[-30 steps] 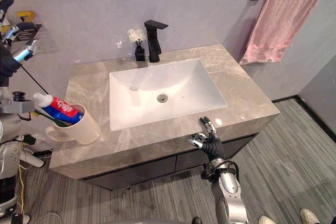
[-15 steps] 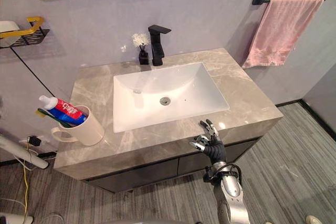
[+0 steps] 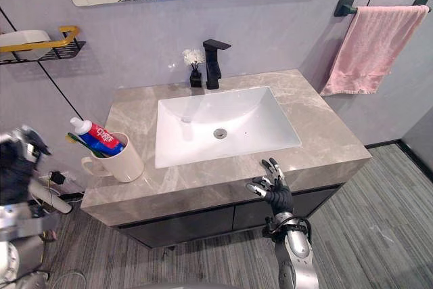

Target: Organize washtable

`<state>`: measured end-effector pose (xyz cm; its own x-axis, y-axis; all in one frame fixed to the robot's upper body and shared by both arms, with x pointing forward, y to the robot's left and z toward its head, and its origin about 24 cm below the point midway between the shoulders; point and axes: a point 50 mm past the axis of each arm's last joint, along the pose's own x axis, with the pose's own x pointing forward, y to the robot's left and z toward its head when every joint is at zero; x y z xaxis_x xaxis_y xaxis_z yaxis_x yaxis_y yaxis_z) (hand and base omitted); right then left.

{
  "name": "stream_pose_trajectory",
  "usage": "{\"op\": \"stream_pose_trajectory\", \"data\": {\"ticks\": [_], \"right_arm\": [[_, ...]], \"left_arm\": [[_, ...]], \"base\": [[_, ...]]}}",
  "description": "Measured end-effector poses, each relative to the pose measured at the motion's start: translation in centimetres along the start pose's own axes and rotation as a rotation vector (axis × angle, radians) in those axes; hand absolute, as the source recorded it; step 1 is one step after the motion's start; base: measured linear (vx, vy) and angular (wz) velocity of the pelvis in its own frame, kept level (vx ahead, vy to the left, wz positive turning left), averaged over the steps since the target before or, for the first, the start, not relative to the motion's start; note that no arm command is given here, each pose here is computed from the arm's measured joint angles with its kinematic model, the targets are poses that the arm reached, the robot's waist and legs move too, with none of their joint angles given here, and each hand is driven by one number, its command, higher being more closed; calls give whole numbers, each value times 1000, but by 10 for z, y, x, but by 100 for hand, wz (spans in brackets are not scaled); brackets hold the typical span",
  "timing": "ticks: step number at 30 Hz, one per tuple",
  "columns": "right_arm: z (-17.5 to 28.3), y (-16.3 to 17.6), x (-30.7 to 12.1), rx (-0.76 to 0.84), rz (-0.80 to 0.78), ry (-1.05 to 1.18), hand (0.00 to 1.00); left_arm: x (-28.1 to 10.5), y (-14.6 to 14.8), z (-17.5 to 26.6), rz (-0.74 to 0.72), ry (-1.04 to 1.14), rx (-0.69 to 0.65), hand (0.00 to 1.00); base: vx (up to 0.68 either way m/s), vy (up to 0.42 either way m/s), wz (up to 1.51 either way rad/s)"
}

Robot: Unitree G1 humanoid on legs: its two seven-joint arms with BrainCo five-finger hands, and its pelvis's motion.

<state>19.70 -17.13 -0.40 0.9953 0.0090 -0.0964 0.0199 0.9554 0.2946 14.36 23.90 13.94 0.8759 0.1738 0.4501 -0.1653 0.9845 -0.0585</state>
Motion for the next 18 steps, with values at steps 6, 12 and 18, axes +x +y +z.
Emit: {"op": "stream_pose_trajectory", "data": {"ticks": [6, 12, 18], "right_arm": [[2, 2, 1, 5, 2, -11, 0], [9, 4, 5, 0, 15, -41, 0], [9, 6, 5, 3, 18, -34, 0]], "left_arm": [[-3, -19, -11, -72, 55, -89, 100], [-8, -31, -33, -115, 160, -147, 100], [-13, -36, -50, -142, 242, -148, 100]], "base": [[5, 2, 0], [5, 2, 0], [-7, 6, -3]]}}
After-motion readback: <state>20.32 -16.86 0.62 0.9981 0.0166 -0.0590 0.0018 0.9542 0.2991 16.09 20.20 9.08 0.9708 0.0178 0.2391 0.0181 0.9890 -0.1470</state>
